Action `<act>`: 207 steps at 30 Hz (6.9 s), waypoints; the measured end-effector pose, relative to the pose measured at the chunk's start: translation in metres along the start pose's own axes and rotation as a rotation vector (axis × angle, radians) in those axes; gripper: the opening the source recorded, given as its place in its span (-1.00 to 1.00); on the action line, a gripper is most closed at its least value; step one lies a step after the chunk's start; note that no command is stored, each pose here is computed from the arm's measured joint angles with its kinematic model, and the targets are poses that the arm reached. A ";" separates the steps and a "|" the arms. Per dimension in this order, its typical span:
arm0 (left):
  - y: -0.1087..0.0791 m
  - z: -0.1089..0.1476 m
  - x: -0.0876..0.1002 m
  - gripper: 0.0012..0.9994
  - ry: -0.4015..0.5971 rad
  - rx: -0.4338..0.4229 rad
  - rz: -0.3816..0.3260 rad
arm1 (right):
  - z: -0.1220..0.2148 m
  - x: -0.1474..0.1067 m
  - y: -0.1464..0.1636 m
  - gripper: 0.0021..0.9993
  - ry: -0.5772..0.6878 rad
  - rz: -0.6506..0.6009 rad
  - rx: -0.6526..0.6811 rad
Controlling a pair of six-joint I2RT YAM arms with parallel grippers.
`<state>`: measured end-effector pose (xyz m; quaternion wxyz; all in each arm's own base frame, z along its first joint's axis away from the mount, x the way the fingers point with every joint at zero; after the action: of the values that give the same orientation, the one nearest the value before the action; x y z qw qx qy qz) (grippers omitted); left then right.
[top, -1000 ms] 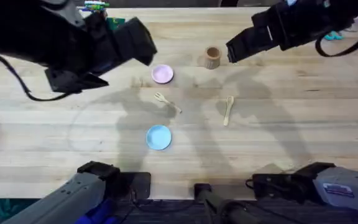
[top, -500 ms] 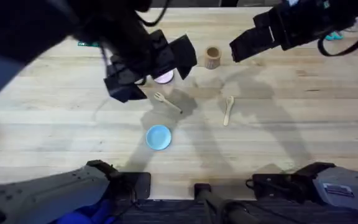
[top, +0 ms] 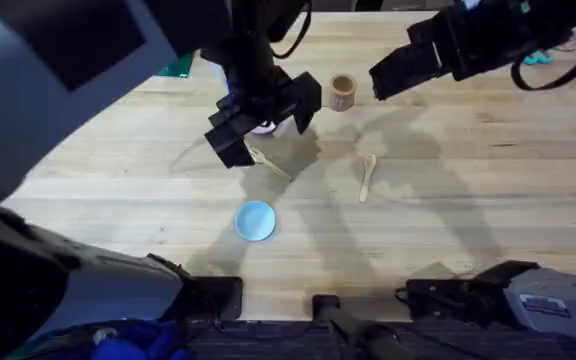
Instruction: Pick up a utensil and set it on the pink plate, then put the other utensil in the container.
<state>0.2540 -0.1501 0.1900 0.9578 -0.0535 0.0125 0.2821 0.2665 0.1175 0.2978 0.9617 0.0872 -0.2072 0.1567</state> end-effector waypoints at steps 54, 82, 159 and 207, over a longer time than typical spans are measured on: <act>0.016 -0.104 0.021 -0.14 -0.015 0.099 0.056 | 0.000 0.000 0.000 0.99 0.000 0.000 0.000; 0.028 -0.103 0.015 -0.92 0.016 0.163 0.088 | 0.000 0.000 0.000 0.99 0.000 0.000 0.000; -0.021 -0.035 0.122 -0.92 -0.198 0.003 -0.083 | 0.000 0.001 0.000 0.99 -0.004 0.001 0.000; -0.027 -0.075 0.119 -0.51 -0.129 0.084 -0.195 | 0.000 0.000 0.000 0.99 0.000 0.000 0.000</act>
<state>0.3689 -0.1169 0.1112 0.9809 0.0038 -0.0424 0.1899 0.2666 0.1176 0.2978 0.9617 0.0872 -0.2074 0.1569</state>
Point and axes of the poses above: each hand's point on the last joint's axis, 136 mm out from that joint toward the fingers, its own z axis back along the fingers, its own y axis along the line the jaws close on, x = y × z, the point moved 5 cm from there along z, back along the fingers, and after that the axes turned 4 degrees about -z, right-handed, at the moved point
